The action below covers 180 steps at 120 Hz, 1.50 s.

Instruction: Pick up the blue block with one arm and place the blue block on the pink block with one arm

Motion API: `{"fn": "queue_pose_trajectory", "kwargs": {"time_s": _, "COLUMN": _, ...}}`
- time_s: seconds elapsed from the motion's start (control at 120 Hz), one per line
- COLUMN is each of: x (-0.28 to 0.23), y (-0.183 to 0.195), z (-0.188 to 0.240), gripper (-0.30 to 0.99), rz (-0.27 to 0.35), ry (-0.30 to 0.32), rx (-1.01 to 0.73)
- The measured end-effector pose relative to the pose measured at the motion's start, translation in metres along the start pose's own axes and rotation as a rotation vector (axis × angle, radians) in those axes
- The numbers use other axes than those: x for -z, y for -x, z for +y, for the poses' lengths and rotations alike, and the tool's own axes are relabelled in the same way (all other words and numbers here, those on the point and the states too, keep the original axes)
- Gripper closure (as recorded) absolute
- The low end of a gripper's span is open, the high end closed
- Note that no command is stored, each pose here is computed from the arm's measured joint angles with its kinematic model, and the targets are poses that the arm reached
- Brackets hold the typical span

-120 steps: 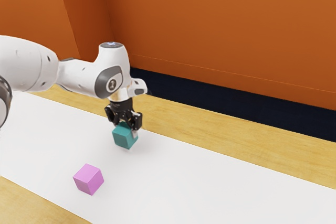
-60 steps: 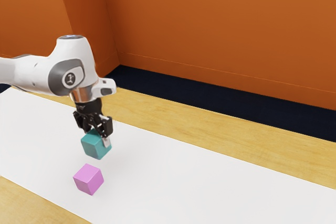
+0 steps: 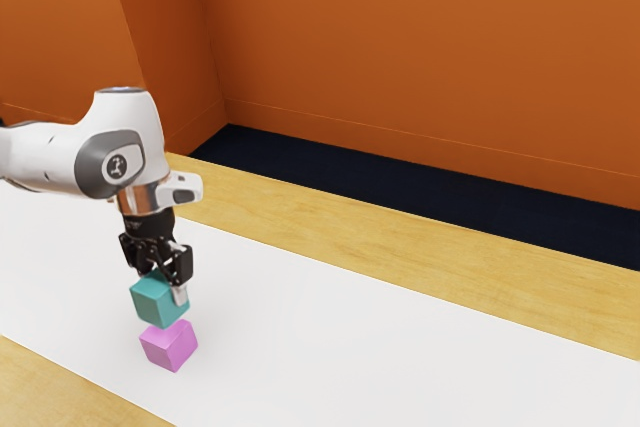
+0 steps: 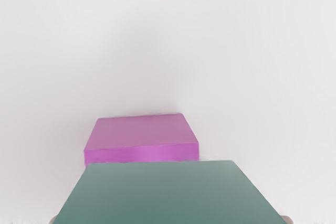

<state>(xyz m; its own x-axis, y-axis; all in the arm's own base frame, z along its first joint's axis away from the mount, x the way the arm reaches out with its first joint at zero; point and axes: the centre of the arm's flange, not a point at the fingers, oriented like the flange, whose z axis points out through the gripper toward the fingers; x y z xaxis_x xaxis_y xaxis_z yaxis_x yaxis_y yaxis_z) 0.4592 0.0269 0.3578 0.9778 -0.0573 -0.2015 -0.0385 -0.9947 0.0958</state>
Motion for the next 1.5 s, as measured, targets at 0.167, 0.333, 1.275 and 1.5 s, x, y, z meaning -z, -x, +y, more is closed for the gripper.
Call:
{"fn": "queue_pose_trajectory", "kwargs": {"time_s": 0.167, "x": -0.008, "y": 0.005, "z": -0.011, "gripper": 0.29, "rz": -0.017, "ry": 0.009, "rx": 0.015}}
{"fn": "queue_pose_trajectory", "kwargs": {"time_s": 0.333, "x": -0.012, "y": 0.004, "z": -0.010, "gripper": 0.29, "rz": -0.026, "ry": 0.007, "rx": 0.011}}
{"fn": "queue_pose_trajectory", "kwargs": {"time_s": 1.275, "x": 0.182, "y": -0.027, "z": -0.015, "gripper": 0.01, "rz": 0.198, "ry": -0.153, "rx": -0.055}}
{"fn": "queue_pose_trajectory", "kwargs": {"time_s": 1.5, "x": 0.222, "y": -0.016, "z": -0.014, "gripper": 0.00, "rz": 0.160, "ry": -0.225, "rx": -0.059}}
